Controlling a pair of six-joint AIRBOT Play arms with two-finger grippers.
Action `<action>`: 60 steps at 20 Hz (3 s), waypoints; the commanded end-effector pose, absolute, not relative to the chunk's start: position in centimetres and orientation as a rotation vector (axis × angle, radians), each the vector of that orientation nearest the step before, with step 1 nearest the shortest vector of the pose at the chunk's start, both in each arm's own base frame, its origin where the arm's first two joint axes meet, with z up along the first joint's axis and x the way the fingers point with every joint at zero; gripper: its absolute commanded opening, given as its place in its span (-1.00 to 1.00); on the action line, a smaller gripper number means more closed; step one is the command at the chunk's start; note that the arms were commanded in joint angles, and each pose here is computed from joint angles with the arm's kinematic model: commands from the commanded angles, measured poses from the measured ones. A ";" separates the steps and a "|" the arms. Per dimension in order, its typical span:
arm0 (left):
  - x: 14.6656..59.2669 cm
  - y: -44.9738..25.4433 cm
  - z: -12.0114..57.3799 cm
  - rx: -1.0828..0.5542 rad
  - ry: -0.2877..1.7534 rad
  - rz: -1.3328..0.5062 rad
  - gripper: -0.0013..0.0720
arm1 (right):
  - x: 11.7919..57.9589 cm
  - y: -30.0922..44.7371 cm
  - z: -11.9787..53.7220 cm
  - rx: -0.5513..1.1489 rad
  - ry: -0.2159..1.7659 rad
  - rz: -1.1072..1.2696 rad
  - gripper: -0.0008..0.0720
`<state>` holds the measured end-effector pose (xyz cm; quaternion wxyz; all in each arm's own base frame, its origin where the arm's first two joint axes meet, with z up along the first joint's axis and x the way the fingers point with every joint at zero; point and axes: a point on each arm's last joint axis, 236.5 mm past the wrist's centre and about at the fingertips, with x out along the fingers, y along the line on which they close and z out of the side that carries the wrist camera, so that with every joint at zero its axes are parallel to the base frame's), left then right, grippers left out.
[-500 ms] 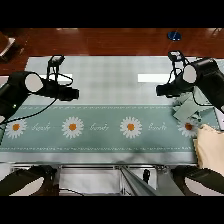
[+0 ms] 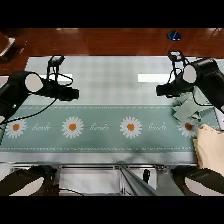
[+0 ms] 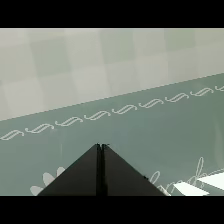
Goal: Fold the shirts.
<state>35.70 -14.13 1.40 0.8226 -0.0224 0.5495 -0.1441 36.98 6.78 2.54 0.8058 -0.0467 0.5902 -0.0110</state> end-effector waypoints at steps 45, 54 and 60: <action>27.3 -12.0 1.3 -0.280 1.014 -0.258 0.41 | 40.3 -0.3 34.2 0.319 0.326 0.204 -0.90; 29.6 -10.2 2.6 -0.252 0.920 -0.218 0.40 | 32.6 13.4 47.2 0.111 0.089 0.541 -0.90; 30.7 -7.1 4.2 -0.344 0.896 -0.123 0.41 | 29.8 23.4 35.9 0.047 0.462 0.805 -0.90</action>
